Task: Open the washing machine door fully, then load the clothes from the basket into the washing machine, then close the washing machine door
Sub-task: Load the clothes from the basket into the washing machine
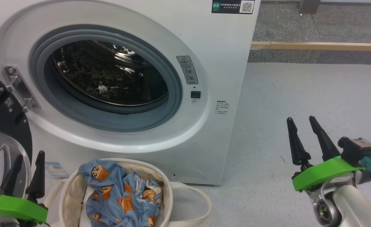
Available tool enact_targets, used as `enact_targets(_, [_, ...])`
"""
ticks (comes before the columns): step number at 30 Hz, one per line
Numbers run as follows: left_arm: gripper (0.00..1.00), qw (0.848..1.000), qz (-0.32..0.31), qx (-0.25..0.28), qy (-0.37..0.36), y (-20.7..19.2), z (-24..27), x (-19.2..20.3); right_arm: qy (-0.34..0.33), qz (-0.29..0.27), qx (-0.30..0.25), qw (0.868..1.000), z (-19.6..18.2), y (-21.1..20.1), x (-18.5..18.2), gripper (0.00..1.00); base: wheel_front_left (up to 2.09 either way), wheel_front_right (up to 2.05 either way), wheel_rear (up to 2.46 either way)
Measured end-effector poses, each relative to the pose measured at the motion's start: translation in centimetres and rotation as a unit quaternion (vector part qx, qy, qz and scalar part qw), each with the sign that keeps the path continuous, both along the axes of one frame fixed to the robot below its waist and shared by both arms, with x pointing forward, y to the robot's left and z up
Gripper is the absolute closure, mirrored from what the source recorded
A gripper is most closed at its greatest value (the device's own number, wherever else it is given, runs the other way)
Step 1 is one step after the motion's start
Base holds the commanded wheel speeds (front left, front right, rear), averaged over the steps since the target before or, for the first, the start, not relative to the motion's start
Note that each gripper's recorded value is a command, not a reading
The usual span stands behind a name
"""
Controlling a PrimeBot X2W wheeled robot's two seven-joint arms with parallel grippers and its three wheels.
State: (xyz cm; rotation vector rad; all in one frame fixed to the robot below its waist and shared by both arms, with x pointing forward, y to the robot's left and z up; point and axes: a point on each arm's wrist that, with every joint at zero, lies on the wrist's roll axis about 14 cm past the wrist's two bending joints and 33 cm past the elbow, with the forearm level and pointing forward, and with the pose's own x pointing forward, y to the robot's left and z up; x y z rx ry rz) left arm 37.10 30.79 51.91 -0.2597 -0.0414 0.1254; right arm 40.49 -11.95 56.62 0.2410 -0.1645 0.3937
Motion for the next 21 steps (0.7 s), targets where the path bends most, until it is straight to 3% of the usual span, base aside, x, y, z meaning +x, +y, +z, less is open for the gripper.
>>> enact_targets(12, [0.00,1.000,-0.004,-0.019,0.011,-0.8,-1.0,0.5,0.010,0.007,0.005,1.000,-0.6,0.4,-0.2,0.00,0.18,-0.18,0.00])
enact_targets(21, [0.00,0.999,-0.035,-0.024,0.030,-3.8,-2.7,1.6,0.031,0.005,0.010,0.999,-1.9,0.1,-0.2,0.00,0.00,0.00,0.00])
